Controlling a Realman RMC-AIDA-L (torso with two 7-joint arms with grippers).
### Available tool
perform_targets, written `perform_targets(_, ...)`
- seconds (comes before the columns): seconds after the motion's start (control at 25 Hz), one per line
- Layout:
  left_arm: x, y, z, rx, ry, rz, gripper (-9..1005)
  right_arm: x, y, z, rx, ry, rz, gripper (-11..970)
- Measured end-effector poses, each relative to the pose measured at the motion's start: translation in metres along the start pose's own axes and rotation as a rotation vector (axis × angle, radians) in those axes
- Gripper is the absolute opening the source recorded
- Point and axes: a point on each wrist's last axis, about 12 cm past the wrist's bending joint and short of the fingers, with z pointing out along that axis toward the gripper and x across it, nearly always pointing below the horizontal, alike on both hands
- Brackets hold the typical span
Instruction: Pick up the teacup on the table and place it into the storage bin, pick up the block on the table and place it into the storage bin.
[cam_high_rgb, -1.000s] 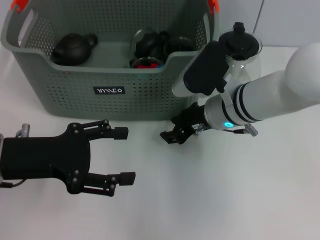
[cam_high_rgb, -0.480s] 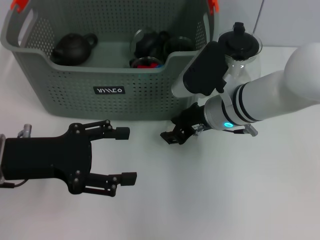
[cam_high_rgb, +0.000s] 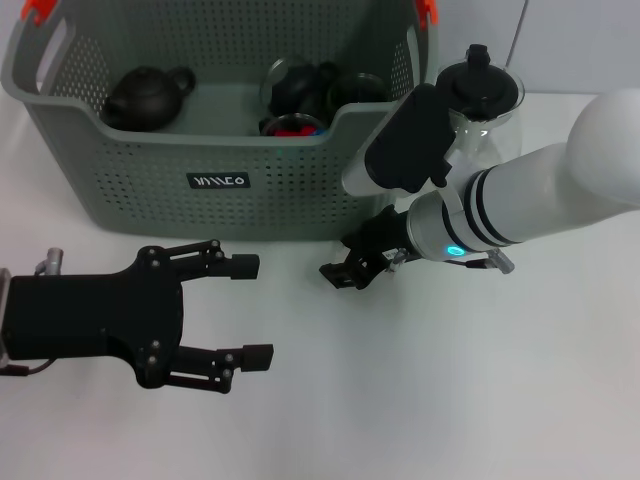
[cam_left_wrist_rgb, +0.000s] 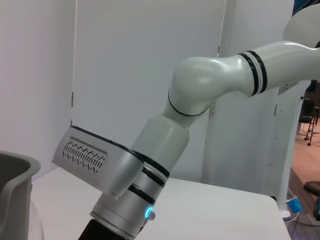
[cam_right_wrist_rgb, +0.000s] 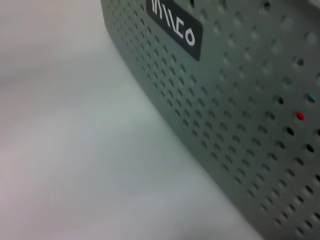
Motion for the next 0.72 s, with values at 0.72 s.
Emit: perform_targets(0.72, 0.0002, 0.0, -0.0004, -0.002, 0.0, -0.001, 909, -0.0011, 0.0071, -0.0085, -0.05, -0.044, -0.01, 437)
